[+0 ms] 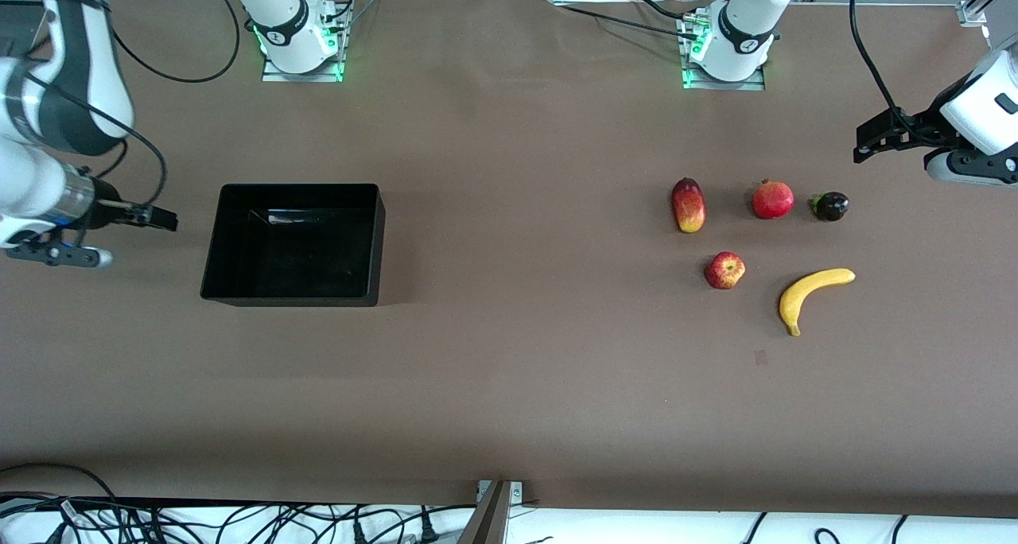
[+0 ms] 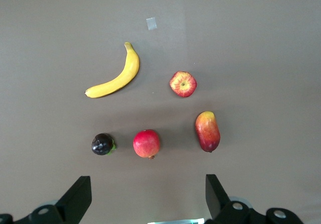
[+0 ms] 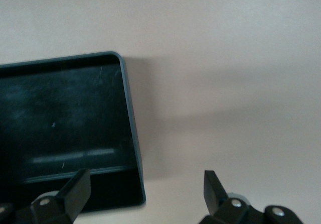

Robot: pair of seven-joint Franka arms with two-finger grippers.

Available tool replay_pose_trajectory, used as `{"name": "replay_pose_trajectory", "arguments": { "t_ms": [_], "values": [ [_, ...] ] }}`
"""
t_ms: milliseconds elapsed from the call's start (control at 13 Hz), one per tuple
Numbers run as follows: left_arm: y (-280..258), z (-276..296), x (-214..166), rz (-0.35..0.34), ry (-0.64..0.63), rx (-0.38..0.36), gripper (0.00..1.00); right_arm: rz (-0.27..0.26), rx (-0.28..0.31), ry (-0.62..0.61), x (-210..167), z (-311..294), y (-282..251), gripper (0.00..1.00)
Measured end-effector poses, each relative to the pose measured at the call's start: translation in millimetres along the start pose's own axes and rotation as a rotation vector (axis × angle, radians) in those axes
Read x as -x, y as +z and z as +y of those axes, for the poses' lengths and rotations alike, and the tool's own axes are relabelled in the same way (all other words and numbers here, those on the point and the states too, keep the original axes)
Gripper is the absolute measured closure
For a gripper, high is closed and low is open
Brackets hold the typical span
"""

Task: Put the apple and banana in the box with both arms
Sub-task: 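Reach the right gripper to the side of the black box, then push the black box with the right gripper toward the fruit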

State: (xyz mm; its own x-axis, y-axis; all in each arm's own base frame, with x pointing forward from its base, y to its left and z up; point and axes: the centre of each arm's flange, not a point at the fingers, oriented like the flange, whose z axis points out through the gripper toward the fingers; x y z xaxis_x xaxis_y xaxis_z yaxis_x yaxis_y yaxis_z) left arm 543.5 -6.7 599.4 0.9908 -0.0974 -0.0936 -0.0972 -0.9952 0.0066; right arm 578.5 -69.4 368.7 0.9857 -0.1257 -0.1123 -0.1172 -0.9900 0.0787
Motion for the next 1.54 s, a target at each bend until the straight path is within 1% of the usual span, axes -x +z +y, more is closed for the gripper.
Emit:
{"name": "replay_pose_trajectory", "arguments": {
  "t_ms": [77, 154, 308, 385, 462, 538, 692, 769, 846, 1000, 1077, 1154, 1231, 1308, 1385, 1538],
  "values": [
    [0.1, 0.1, 0.0, 0.000, 0.000, 0.000, 0.00, 0.013, -0.009, 0.004, 3.5, -2.4, 24.7, 0.00],
    [0.1, 0.1, -0.1, 0.000, 0.000, 0.000, 0.00, 0.009, -0.024, 0.013, 7.9, -4.8, 45.9, 0.00],
    [0.2, 0.2, -0.1, 0.000, 0.000, 0.000, 0.00, -0.035, -0.036, 0.022, 14.8, -7.4, 77.8, 0.00],
    [0.2, 0.2, -0.1, -0.001, 0.000, 0.000, 0.00, -0.063, -0.035, 0.022, 16.9, -8.3, 91.8, 0.03],
    [0.2, 0.3, -0.1, -0.001, 0.001, 0.000, 0.00, -0.091, -0.033, 0.022, 19.3, -9.2, 106.3, 0.03],
    [0.2, 0.3, -0.1, -0.001, 0.001, 0.000, 0.00, -0.110, -0.030, 0.021, 20.3, -9.8, 117.2, 0.12],
    [0.2, 0.3, -0.1, -0.001, 0.001, 0.000, 0.00, -0.123, -0.026, 0.020, 18.9, -10.8, 132.7, 0.39],
    [0.3, 0.3, -0.2, -0.001, 0.001, 0.000, 0.00, -0.123, -0.025, 0.019, 17.3, -11.8, 140.1, 0.49],
    [0.3, 0.3, -0.2, -0.001, 0.001, 0.000, 0.00, -0.125, -0.026, 0.018, 14.1, -14.3, 148.2, 0.61],
    [0.3, 0.3, -0.2, -0.001, 0.001, 0.000, 0.00, -0.111, -0.031, 0.019, -1.7, -20.7, 153.8, 0.85],
    [0.3, 0.3, -0.2, -0.001, 0.001, 0.000, 0.00, -0.106, -0.030, 0.005, -9.2, -23.8, 151.6, 0.94],
    [0.3, 0.4, -0.2, -0.001, 0.001, 0.000, 0.00, -0.092, -0.036, -0.002, -15.4, -30.5, 146.5, 0.94],
    [0.3, 0.4, -0.2, -0.001, 0.001, 0.000, 0.00, -0.073, -0.044, -0.008, -21.3, -41.7, 137.4, 0.96],
    [0.3, 0.4, -0.2, -0.001, 0.001, 0.000, 0.00, -0.070, -0.050, -0.025, -24.5, -56.4, 127.8, 0.96],
    [0.3, 0.5, -0.2, -0.001, 0.001, 0.000, 0.00, -0.074, -0.060, -0.030, -26.5, -79.6, 115.8, 0.96],
    [0.3, 0.6, -0.2, -0.001, 0.001, 0.000, 0.00, -0.093, -0.082, -0.017, -27.0, -146.3, 82.5, 0.96]
  ]
}}
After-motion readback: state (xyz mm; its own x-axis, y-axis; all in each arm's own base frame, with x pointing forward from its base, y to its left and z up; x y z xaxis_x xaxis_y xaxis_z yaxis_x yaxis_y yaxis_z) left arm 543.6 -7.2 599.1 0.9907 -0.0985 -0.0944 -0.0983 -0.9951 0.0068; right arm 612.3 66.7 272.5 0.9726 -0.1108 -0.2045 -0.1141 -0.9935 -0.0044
